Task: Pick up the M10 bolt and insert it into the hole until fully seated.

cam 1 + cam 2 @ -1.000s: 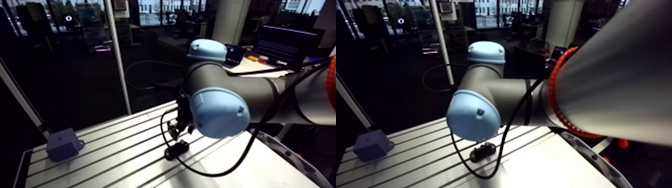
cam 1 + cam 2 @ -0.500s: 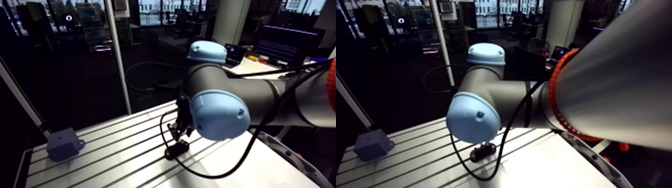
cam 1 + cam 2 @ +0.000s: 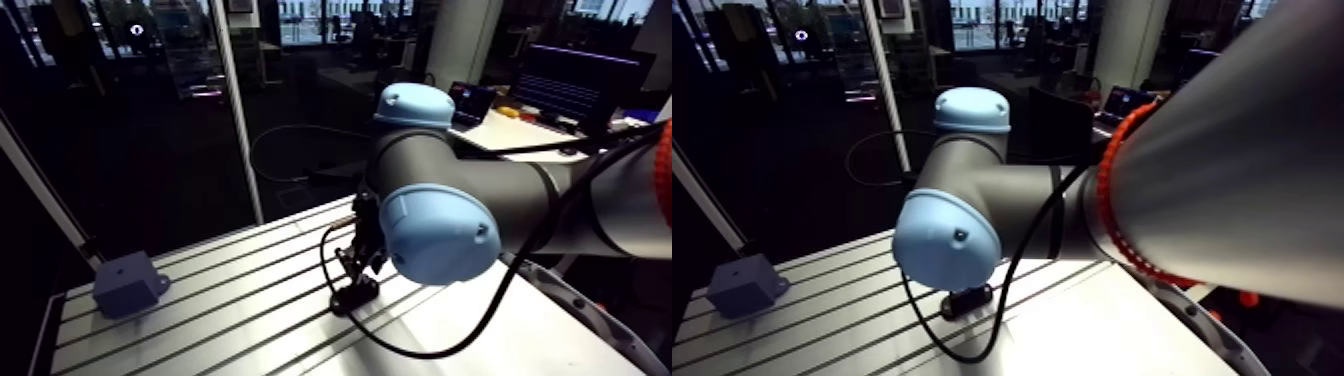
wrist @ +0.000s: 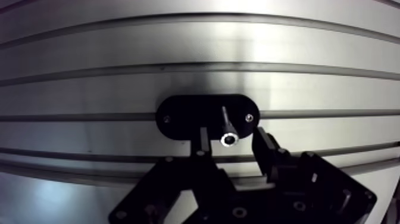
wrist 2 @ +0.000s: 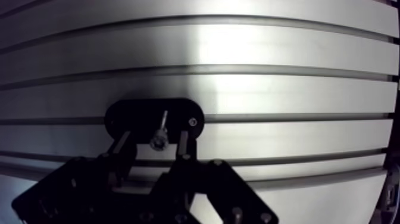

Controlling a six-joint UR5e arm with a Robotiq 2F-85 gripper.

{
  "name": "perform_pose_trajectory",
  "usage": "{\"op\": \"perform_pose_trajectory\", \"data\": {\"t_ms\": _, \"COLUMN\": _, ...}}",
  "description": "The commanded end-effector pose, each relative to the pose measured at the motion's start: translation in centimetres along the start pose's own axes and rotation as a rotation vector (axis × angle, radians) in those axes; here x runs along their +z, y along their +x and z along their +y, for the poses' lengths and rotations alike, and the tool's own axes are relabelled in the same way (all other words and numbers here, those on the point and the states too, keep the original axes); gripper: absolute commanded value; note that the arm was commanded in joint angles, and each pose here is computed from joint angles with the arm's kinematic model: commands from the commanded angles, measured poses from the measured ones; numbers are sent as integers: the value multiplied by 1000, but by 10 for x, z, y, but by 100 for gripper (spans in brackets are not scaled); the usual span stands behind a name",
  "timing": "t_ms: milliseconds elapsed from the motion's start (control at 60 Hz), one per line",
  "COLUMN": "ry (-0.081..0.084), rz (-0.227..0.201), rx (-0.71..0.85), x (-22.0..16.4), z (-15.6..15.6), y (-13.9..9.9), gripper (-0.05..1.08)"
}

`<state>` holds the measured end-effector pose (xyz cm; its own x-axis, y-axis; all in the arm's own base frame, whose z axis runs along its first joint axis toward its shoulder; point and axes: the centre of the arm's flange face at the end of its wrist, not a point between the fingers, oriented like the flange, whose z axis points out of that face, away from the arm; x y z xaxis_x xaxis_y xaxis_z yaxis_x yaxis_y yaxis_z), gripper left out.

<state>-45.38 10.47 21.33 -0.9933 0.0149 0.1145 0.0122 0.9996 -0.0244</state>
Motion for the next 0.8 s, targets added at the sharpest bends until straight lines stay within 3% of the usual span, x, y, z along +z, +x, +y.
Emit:
{"op": "perform_pose_trajectory", "data": {"t_ms": 17, "ry": 0, "rz": -1, "rx": -1, "x": 1, "z": 0, "y": 0, "gripper": 52}}
{"op": "perform_pose_trajectory", "data": {"t_ms": 800, "ry": 7, "rz": -13, "rx": 10, "x": 8, "z": 1, "y": 0, "gripper": 57}}
